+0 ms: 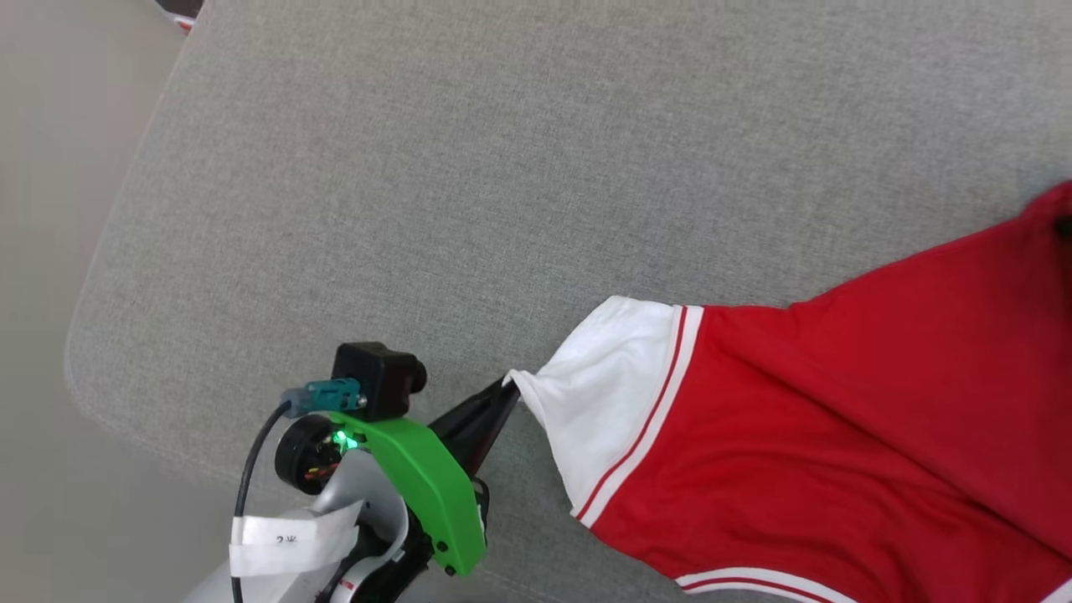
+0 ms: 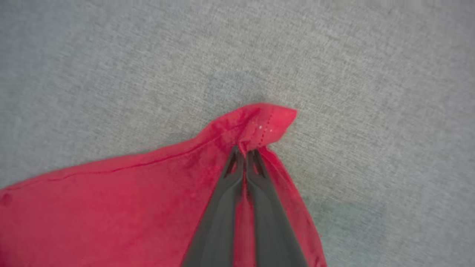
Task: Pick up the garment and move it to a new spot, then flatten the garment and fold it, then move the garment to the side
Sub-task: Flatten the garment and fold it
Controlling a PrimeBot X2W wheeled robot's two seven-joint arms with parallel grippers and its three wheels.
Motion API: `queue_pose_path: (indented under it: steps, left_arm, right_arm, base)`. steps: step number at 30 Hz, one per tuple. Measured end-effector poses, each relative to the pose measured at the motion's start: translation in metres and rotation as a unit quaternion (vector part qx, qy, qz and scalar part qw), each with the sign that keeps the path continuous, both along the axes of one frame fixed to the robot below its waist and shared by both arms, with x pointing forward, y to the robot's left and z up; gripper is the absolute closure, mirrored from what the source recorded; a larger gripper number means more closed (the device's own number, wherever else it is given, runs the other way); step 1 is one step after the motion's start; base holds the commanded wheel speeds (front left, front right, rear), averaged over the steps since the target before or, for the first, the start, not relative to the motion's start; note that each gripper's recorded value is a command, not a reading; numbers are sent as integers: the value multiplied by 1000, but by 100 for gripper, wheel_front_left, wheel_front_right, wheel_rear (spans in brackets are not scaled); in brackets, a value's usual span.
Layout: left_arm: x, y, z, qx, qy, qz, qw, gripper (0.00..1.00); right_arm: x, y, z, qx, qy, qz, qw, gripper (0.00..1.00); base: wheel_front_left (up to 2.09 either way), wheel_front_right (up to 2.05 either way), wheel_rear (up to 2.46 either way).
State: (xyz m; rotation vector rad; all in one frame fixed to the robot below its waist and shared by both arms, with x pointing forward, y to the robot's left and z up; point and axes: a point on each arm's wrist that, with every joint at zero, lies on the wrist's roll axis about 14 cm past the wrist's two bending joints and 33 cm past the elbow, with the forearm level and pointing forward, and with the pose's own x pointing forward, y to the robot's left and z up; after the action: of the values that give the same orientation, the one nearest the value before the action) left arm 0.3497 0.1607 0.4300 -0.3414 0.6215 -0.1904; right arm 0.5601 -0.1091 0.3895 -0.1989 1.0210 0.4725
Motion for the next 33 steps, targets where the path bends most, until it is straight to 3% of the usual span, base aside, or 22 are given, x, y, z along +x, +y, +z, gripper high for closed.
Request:
queue_pose_path:
  steps: [9,19,27,33]
  left_arm:
    - [13,17,36,15,-68,20,997,100]
    - [36,29,102,26,-188,37,981,100]
    - [54,27,172,22,-307,49,950,100]
    - [56,18,221,24,-392,39,919,100]
  right_arm:
    - [5,-3,62,73,-115,-26,990,100]
    - [-19,-31,136,129,-237,-57,961,100]
    - [-53,-65,191,151,-329,-78,929,100]
    - [-82,-86,226,163,-385,-97,903,100]
  base:
    - [0,0,0]
    - [0,0,0]
    - [0,0,0]
    - [0,0,0]
